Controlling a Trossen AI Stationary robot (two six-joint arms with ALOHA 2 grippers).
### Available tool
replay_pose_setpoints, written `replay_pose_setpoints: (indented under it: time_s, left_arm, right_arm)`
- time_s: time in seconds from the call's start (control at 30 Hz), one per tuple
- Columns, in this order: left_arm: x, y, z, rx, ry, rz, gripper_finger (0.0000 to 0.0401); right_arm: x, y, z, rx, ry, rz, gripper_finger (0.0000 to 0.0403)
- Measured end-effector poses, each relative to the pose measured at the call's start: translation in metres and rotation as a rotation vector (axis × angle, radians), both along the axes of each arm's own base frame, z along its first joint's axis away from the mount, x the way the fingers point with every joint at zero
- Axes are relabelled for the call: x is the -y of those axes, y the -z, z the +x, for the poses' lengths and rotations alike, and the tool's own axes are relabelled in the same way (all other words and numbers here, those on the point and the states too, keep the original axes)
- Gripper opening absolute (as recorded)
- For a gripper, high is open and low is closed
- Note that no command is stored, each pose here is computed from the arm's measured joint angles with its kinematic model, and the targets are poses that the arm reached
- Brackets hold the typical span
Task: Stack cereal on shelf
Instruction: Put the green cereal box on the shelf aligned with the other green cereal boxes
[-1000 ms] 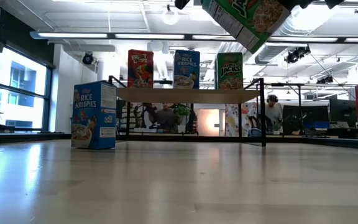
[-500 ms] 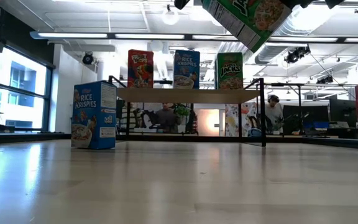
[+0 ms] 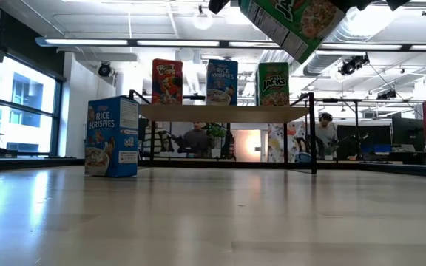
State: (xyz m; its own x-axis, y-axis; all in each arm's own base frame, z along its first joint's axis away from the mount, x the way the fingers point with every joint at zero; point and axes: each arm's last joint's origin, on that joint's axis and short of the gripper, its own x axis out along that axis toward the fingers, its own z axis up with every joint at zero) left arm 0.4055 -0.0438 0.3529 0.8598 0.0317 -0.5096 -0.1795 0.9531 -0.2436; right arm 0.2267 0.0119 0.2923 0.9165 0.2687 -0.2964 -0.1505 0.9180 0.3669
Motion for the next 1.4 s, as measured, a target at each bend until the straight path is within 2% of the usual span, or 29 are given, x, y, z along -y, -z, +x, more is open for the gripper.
replay_pose_setpoints:
  time_s: [0.4,0.63,0.93,1.1,1.4]
  left_arm:
    - [-0.003,-0.001,-0.001,0.001,-0.013,0.004,0.0246]
    - [-0.016,-0.015,-0.009,0.039,-0.042,0.001,0.0246]
    - [-0.03,-0.031,-0.02,0.076,-0.06,0.033,0.0246]
    - [-0.038,-0.044,-0.032,0.094,-0.064,0.06,0.0246]
    - [-0.049,-0.072,-0.066,0.124,-0.077,0.093,0.0246]
  right_arm:
    - [0.001,-0.004,-0.007,0.0,0.034,-0.011,0.0177]
    - [0.002,-0.008,-0.015,0.006,0.045,-0.014,0.0177]
    - [0.009,-0.014,-0.027,0.013,0.136,-0.062,0.0177]
    - [0.02,-0.022,-0.037,0.061,0.206,-0.074,0.0177]
    - [0.045,-0.039,-0.055,0.194,0.335,-0.171,0.0177]
